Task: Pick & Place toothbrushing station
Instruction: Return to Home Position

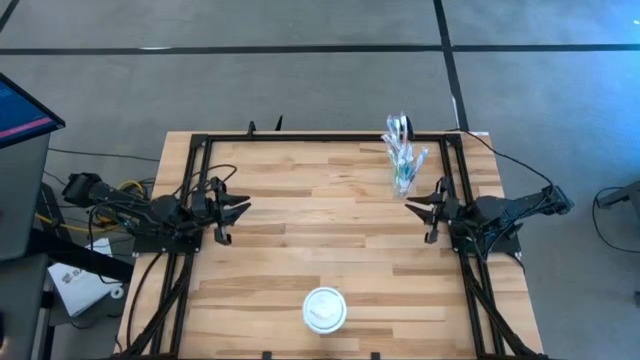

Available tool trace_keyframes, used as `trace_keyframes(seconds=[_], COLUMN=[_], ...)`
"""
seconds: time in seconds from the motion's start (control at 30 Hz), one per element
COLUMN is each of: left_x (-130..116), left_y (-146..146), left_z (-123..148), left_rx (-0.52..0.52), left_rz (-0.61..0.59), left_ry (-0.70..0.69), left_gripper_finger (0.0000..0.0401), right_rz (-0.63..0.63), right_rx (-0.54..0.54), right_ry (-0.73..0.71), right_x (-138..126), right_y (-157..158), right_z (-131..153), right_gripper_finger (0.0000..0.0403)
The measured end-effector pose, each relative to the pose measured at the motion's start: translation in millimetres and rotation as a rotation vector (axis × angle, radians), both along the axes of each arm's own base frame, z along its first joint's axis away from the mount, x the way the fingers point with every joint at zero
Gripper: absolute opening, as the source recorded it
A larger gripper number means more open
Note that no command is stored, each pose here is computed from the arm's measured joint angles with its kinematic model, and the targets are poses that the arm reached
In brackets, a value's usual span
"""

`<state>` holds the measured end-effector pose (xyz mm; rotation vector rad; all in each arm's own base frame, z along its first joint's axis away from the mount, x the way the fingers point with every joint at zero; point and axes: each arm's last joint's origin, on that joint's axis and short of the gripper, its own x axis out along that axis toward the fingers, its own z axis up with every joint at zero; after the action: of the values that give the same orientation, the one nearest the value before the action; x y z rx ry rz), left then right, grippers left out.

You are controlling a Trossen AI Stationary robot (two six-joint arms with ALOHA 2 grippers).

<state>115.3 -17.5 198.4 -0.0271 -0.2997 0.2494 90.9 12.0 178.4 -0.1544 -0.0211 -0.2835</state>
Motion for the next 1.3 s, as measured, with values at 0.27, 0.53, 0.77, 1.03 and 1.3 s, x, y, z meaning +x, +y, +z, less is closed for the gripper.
trace_keyframes(seconds=[0.27, 0.53, 0.77, 1.03, 1.3], left_x=[-10, -27, -26, -19, -12], left_y=[0, -1, -3, -6, -8], left_z=[0, -1, -2, -8, -15], left_rx=[-0.019, -0.034, -0.06, -0.036, -0.012], left_rz=[-0.041, -0.106, -0.166, -0.162, -0.159], left_ry=[-0.006, -0.026, 0.003, 0.078, 0.161], left_gripper_finger=[0.0077, 0.0077, 0.0077, 0.0077, 0.0077], right_rz=[0.025, 0.021, 0.007, 0.019, 0.019], right_rx=[0.02, -0.02, 0.14, 0.329, 0.332], right_ry=[-0.013, -0.098, -0.037, -0.049, -0.048], right_x=[1, 0, 1, 2, 2], right_y=[-1, -2, -4, -3, -3], right_z=[1, 10, -1, -4, -4], right_gripper_finger=[0.0071, 0.0071, 0.0071, 0.0071, 0.0071])
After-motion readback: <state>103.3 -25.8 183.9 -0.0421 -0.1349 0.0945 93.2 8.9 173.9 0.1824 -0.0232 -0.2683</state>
